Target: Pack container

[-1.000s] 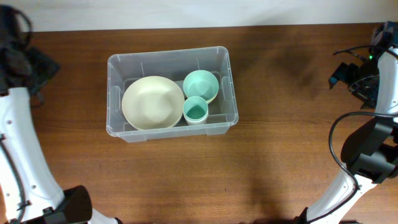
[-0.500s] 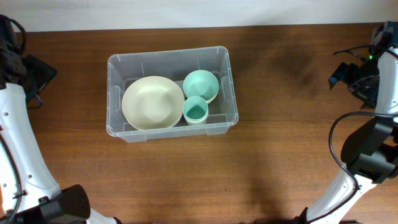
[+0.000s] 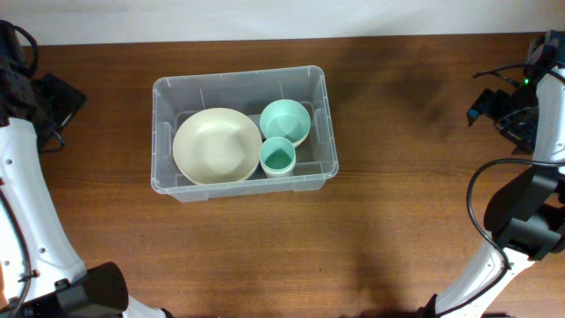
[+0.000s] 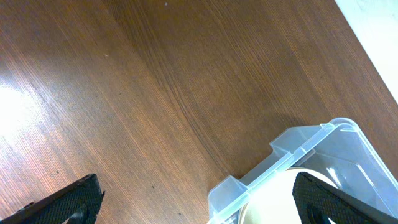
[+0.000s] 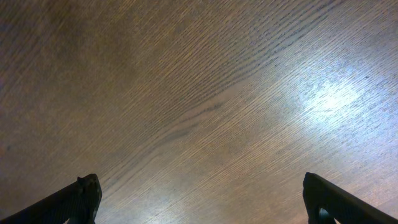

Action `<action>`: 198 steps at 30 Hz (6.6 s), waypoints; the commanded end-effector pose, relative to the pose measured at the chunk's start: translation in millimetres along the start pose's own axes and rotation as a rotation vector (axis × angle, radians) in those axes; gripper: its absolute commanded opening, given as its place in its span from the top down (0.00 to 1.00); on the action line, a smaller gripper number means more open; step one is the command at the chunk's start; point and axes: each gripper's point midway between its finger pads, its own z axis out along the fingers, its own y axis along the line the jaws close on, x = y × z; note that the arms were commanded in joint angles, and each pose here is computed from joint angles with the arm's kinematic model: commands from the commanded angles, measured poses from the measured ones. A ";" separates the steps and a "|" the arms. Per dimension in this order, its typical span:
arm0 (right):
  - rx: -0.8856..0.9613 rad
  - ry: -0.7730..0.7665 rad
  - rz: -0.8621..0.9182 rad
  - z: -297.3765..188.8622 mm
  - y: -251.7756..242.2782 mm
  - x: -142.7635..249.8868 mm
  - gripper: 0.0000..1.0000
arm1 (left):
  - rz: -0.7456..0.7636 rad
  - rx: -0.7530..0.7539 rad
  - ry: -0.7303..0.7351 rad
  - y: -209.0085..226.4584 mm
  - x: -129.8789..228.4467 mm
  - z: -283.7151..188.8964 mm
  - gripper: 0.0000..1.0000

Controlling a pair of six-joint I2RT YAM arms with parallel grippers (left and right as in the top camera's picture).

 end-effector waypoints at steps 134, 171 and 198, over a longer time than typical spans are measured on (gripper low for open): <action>-0.644 -1.360 -0.588 -29.4 35.3 219.7 0.01 | -0.013 0.002 0.013 -0.9 1.8 3.1 0.00; -0.644 -1.360 -0.588 -29.4 35.3 219.7 0.01 | -0.071 0.280 -0.326 4.6 6.6 -59.9 0.00; -0.644 -1.360 -0.589 -29.4 35.3 219.7 0.01 | 0.689 0.971 -1.230 -14.5 177.9 -53.1 0.00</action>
